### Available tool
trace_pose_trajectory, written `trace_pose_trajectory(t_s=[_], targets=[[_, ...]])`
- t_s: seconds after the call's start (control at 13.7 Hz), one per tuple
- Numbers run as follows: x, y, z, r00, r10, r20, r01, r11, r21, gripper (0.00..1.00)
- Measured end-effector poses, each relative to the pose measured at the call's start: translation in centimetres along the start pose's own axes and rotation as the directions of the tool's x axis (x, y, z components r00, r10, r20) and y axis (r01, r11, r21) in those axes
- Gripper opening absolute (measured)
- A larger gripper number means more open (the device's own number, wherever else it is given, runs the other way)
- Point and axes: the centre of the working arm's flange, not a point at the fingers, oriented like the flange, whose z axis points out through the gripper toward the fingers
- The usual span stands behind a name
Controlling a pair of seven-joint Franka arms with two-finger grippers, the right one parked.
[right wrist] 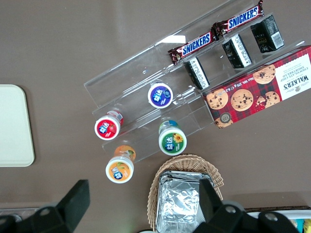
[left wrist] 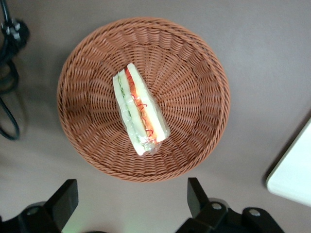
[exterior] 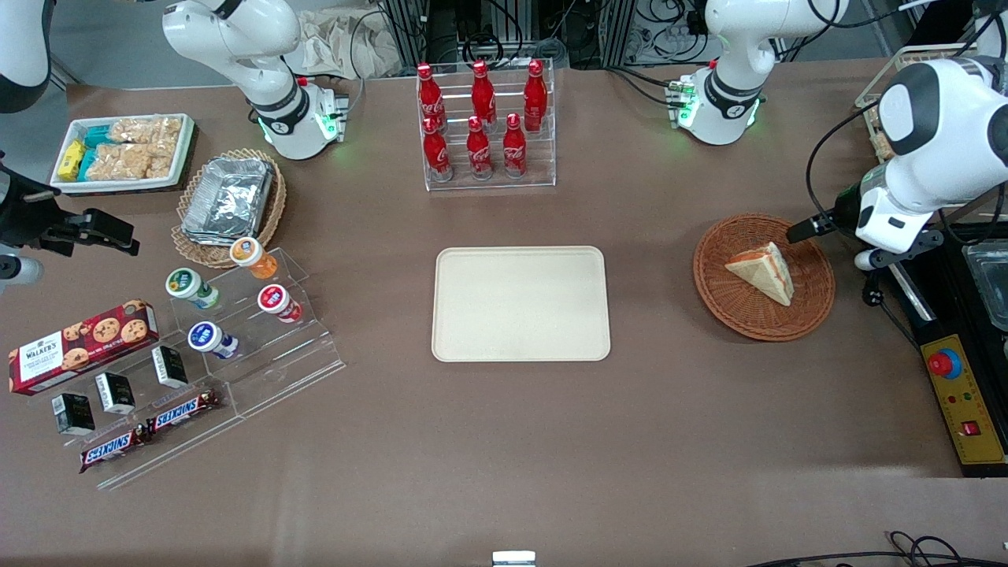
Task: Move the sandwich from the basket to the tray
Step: 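Lower the open left gripper over the wrapped sandwich in the basket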
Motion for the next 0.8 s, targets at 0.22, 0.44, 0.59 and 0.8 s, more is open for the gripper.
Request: trace_pose_trajectory(t_s=[0.22,0.44,0.59,0.8], targets=[[0.8,0.1,2.8,0.984,-0.177,0.032,0.178,0.983,-0.040,1.00],[1.9,-0.3,5.6,0.950,-0.301,0.086,0.306,0.950,-0.055,1.00],[2.9,-1.6,7.3,0.918,-0.371,0.141,0.385,0.919,-0.085,1.00],[3.9,-3.5,9.2,0.881,-0.434,0.190,0.457,0.884,-0.097,1.00]])
